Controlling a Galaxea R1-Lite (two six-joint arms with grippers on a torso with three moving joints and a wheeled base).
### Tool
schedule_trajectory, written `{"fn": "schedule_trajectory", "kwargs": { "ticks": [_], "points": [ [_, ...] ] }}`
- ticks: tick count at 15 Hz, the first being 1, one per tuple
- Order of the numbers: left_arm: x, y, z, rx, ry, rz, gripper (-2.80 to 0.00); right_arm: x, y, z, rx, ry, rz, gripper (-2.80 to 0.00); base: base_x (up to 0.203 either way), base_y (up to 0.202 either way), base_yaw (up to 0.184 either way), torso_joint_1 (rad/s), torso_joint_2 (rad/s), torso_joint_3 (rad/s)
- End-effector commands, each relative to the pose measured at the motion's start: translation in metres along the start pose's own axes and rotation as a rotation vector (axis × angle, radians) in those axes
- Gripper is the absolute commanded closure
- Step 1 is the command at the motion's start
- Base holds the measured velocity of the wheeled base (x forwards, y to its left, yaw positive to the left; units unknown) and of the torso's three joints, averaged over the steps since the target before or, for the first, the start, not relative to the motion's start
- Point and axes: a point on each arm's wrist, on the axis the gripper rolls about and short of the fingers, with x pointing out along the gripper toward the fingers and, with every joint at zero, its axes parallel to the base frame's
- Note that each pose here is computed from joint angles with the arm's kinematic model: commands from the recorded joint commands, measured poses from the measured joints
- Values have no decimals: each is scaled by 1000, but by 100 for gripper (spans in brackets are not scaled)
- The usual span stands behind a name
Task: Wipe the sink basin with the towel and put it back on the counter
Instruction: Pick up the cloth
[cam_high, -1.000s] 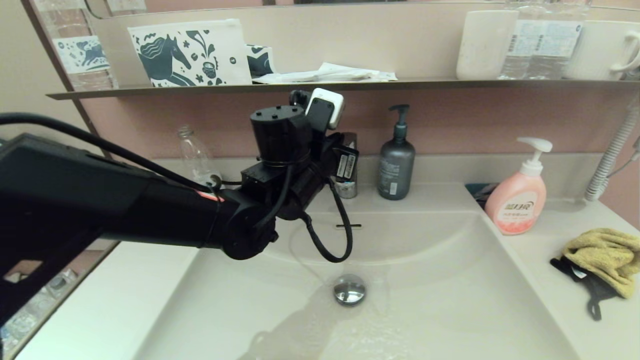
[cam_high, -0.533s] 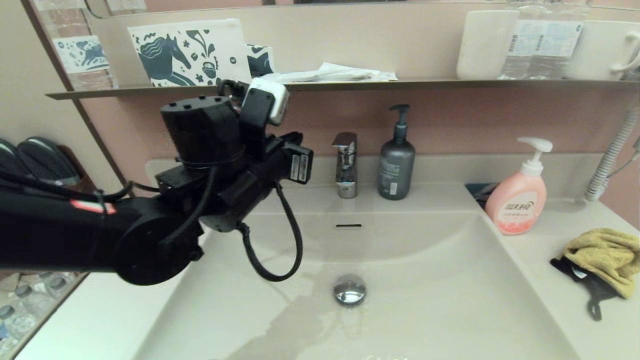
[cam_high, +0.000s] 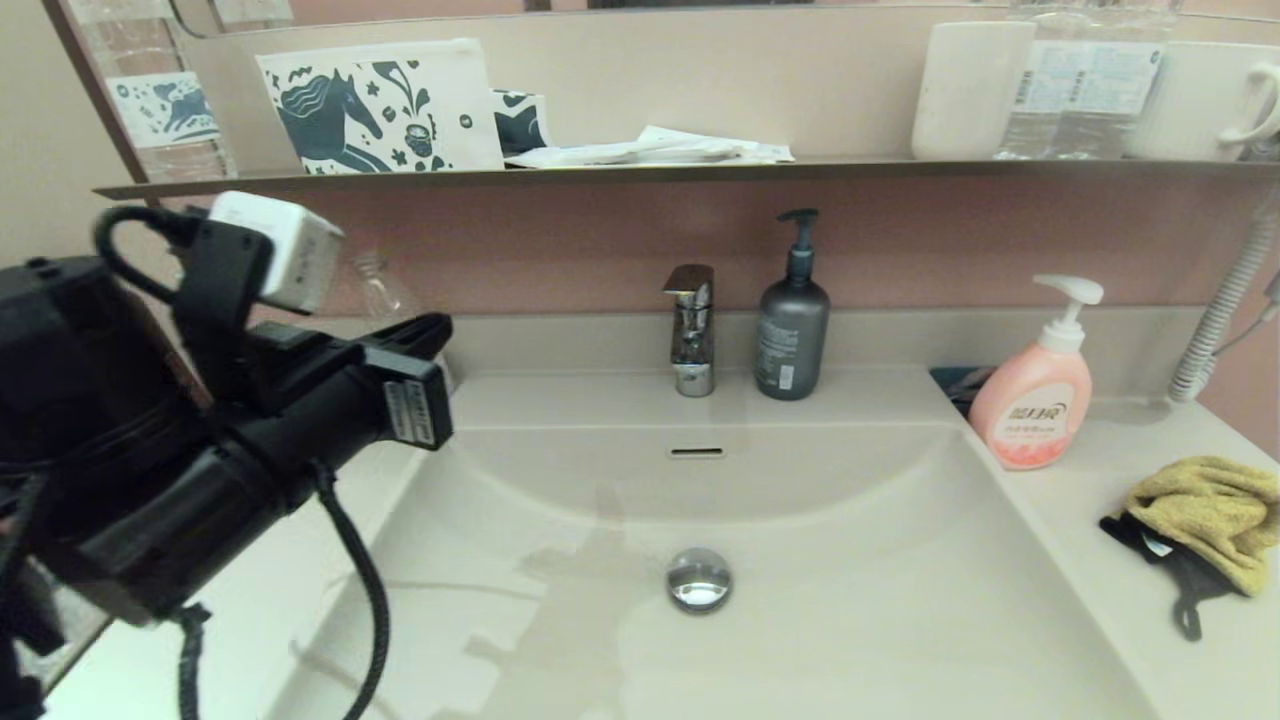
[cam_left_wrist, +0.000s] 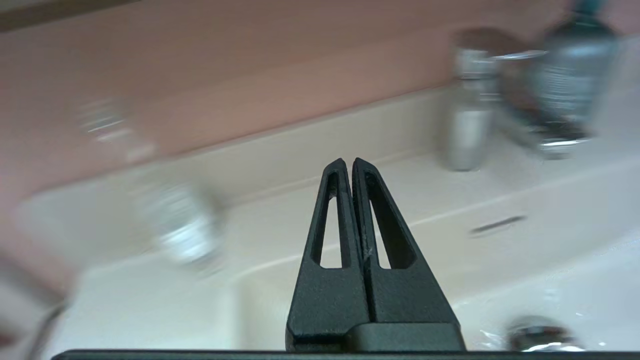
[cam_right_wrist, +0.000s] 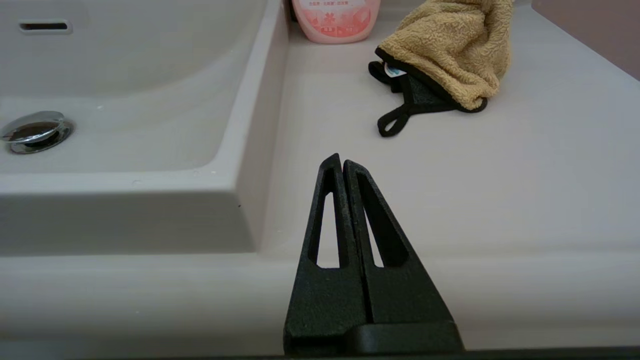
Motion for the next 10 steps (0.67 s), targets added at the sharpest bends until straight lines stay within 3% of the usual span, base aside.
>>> {"fn": "schedule_trajectory", "kwargs": {
  "ticks": [1, 4, 7, 10],
  "points": [
    [-41, 31, 13, -30, -74, 84, 0, 0, 0, 0, 0, 1, 0, 0, 0, 0, 0, 0, 0, 0],
    [-81, 56, 11, -19, -80, 185, 0, 0, 0, 0, 0, 1, 0, 0, 0, 0, 0, 0, 0, 0],
    [-101, 79, -11, 23, -10, 396, 0, 0, 0, 0, 0, 1, 1, 0, 0, 0, 0, 0, 0, 0],
    [-140, 77, -27, 28, -59, 451, 0, 0, 0, 0, 0, 1, 1, 0, 0, 0, 0, 0, 0, 0]
  ]
}}
